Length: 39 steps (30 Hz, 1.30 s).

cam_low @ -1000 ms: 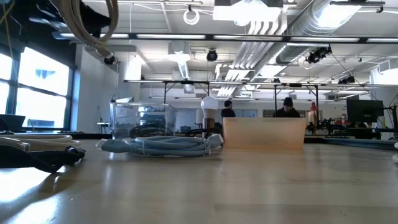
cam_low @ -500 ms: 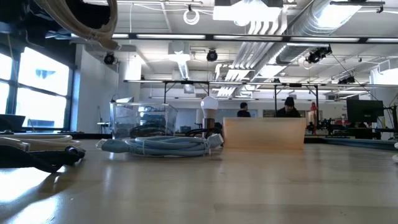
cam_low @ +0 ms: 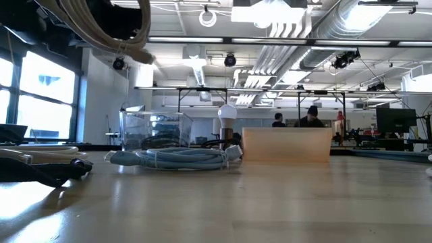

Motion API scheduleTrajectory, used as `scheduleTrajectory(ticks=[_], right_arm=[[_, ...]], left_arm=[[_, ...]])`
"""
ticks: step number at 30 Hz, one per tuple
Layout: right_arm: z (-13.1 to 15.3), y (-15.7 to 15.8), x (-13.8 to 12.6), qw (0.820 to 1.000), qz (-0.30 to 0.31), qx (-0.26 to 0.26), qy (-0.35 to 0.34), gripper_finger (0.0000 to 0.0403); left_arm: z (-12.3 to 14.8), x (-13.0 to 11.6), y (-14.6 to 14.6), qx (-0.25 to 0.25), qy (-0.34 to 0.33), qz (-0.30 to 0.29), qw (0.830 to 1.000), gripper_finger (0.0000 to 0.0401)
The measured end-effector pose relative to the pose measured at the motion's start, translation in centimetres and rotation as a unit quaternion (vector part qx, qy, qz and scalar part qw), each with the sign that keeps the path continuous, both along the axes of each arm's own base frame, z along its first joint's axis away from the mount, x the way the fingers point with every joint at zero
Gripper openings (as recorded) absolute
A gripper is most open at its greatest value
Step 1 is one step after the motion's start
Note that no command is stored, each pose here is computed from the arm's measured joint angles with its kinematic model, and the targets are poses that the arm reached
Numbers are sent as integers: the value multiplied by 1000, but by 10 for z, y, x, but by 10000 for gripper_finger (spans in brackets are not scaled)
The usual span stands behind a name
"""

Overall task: Pick & Place USB Port
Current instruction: Put the light brown charger cable into the orange bin

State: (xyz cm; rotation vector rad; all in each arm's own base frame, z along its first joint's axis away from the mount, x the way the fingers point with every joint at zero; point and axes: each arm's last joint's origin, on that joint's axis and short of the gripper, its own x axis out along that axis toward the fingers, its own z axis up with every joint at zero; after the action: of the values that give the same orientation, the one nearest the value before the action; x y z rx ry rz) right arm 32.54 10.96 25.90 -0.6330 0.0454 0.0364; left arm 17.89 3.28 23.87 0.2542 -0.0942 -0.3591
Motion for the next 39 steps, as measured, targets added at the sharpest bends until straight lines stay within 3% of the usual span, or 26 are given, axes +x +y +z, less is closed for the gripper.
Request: scheduleTrajectory(ticks=[9,22,39], right_arm=[[1,-14,5,999,-16,28,-3,209],[0,-24,7,999,-36,29,-1,209],[-4,-25,7,998,-56,21,18,209]], left_arm=[[-17,30,-7,1,-12,-24,1000,0],[-13,87,-18,12,-15,-48,999,0],[-7,109,-25,13,-20,-59,998,0]])
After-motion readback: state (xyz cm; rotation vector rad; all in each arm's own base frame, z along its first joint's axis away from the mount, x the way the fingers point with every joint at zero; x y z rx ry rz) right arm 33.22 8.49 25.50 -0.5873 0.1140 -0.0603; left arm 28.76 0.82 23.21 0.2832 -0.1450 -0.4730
